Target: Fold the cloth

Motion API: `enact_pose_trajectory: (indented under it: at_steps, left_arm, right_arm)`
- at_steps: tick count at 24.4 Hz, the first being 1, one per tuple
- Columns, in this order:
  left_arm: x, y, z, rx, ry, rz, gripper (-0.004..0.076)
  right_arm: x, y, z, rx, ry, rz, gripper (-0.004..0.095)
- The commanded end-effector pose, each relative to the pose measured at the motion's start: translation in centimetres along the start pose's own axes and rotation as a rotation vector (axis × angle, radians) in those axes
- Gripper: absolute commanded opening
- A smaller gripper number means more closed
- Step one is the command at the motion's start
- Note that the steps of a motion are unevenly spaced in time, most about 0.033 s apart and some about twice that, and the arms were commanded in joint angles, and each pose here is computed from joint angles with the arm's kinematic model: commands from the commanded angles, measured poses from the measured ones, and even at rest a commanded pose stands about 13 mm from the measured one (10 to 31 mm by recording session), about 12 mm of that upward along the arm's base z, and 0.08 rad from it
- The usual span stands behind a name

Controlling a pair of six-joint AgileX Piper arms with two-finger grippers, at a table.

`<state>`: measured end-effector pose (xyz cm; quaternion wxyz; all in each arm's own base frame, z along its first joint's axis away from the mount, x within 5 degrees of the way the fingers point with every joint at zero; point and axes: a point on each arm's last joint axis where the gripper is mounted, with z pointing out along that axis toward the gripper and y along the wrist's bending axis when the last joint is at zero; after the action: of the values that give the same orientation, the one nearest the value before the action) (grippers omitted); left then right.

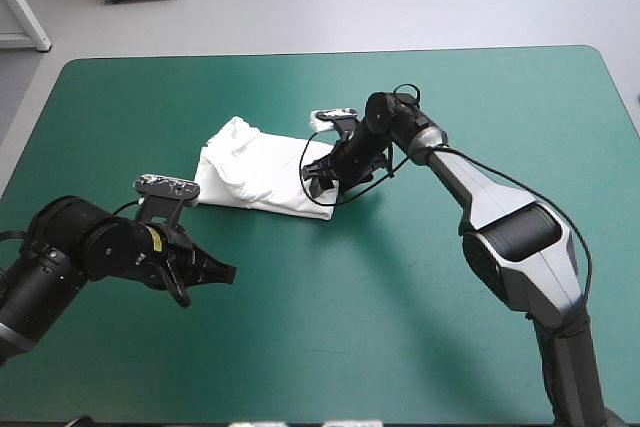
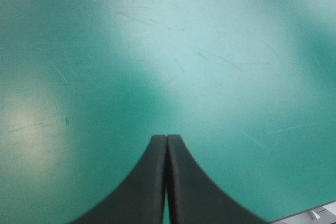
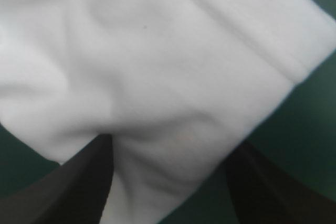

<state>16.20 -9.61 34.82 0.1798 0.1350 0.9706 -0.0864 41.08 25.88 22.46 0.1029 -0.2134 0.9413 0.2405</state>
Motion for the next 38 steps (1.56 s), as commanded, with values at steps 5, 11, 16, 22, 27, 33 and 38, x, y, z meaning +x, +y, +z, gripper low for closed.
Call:
enact_pose_trajectory:
  at_steps: [5,11,16,22,27,33,38]
  left_arm:
    - [-0.1,-0.2,-1.0,0.017,-0.048,-0.006,-0.0009]
    - [-0.2,-0.2,-1.1,0.019,-0.056,-0.006,-0.0009]
    - [-0.1,-0.2,-1.0,0.018,-0.053,-0.006,-0.0009]
    - [-0.1,-0.2,-1.0,0.018,-0.053,0.004,-0.0009]
    - [-0.3,-0.2,-1.1,0.021,-0.065,0.006,-0.0009]
    - [-0.4,-0.3,-1.1,0.026,-0.085,0.006,-0.0009]
    - [-0.4,-0.3,-1.1,0.026,-0.085,0.006,-0.0009]
  right_arm:
    - [-0.9,1.8,-1.8,-0.123,-0.087,0.012,0.0208]
    - [-0.2,0.9,-3.3,0.042,0.043,-0.073,-0.0013]
    - [0.3,-0.7,-6.6,0.214,0.006,-0.074,-0.0017]
    - [5.1,-9.3,-12.0,0.402,0.069,0.100,-0.0017]
    - [9.3,-15.0,-16.8,0.487,0.064,0.266,-0.0017]
    - [14.2,-21.2,-22.9,0.583,0.001,0.487,-0.0017]
    - [17.3,-24.6,-25.7,0.632,-0.016,0.605,-0.0017]
